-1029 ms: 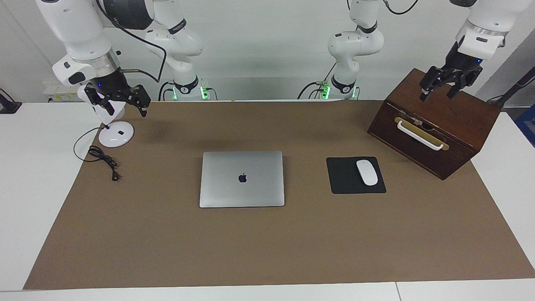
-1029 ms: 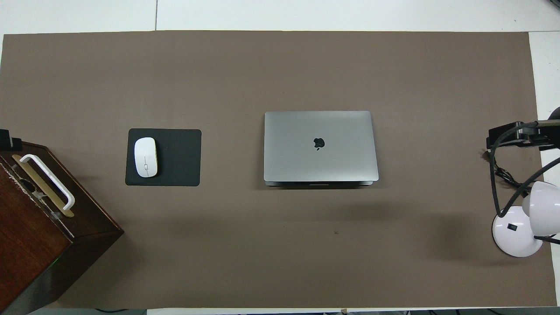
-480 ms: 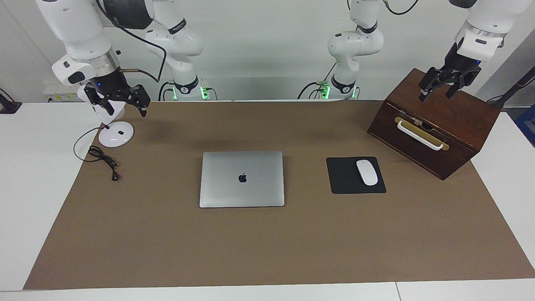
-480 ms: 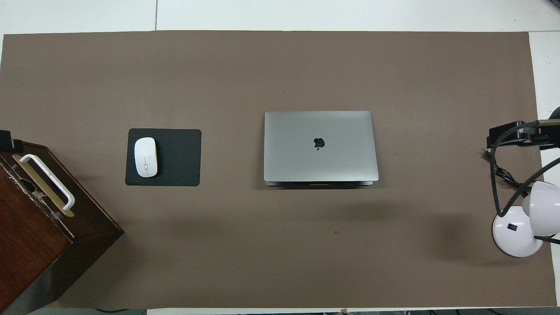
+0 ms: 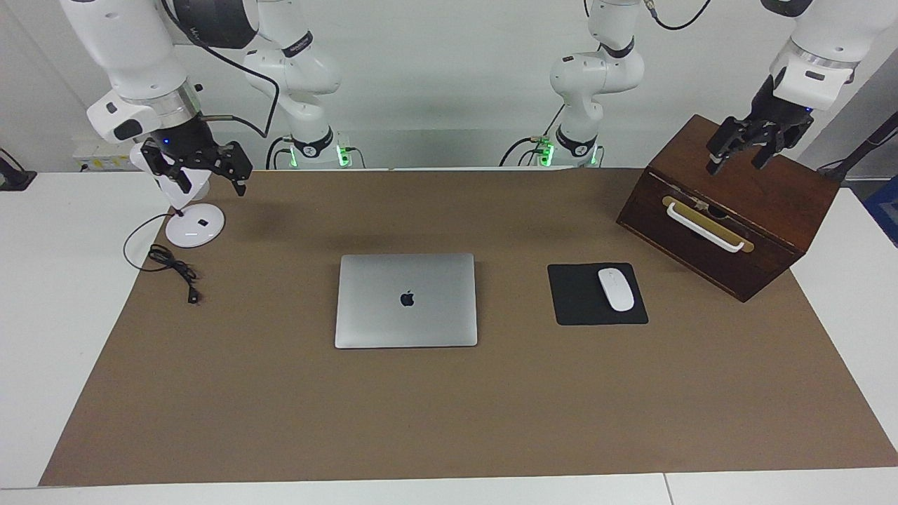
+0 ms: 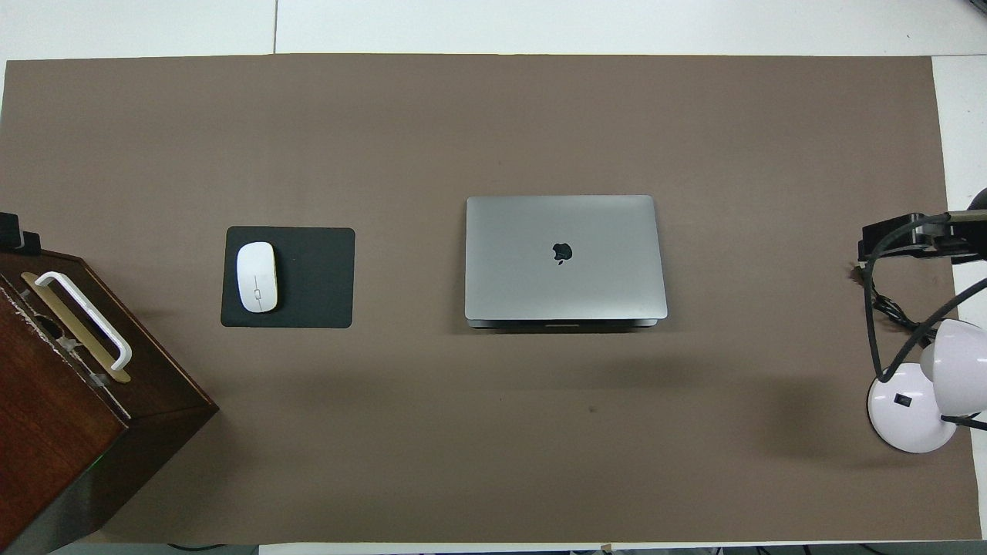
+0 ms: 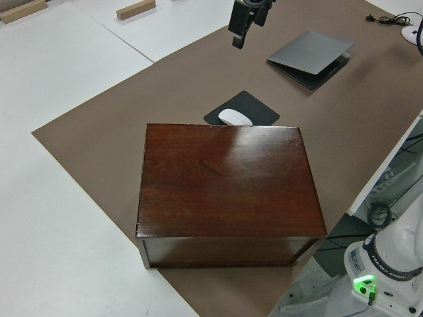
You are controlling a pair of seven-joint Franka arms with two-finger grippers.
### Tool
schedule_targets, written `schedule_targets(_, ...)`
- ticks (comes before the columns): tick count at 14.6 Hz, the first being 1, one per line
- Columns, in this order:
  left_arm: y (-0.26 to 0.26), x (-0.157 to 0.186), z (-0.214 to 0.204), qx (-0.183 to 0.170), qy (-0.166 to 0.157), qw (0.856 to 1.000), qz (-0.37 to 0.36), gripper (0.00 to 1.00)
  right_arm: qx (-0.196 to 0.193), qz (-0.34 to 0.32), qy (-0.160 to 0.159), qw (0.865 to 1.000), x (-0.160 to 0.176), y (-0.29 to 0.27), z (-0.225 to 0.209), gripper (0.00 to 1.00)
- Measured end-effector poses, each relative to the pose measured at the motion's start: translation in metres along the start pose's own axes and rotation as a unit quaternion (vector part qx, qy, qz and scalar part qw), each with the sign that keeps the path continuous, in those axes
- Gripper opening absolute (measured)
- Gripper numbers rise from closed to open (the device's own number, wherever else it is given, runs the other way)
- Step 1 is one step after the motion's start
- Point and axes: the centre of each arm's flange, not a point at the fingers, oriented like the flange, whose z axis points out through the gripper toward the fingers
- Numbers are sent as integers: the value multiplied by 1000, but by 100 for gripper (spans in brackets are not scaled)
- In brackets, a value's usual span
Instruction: Close laptop with both arms
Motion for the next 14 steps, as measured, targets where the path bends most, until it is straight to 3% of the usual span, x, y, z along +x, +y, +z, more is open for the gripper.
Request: schedule_targets(14,1,9,12,1,-11,1000,1,100,0,0,-4,1000,1,-1,10,100)
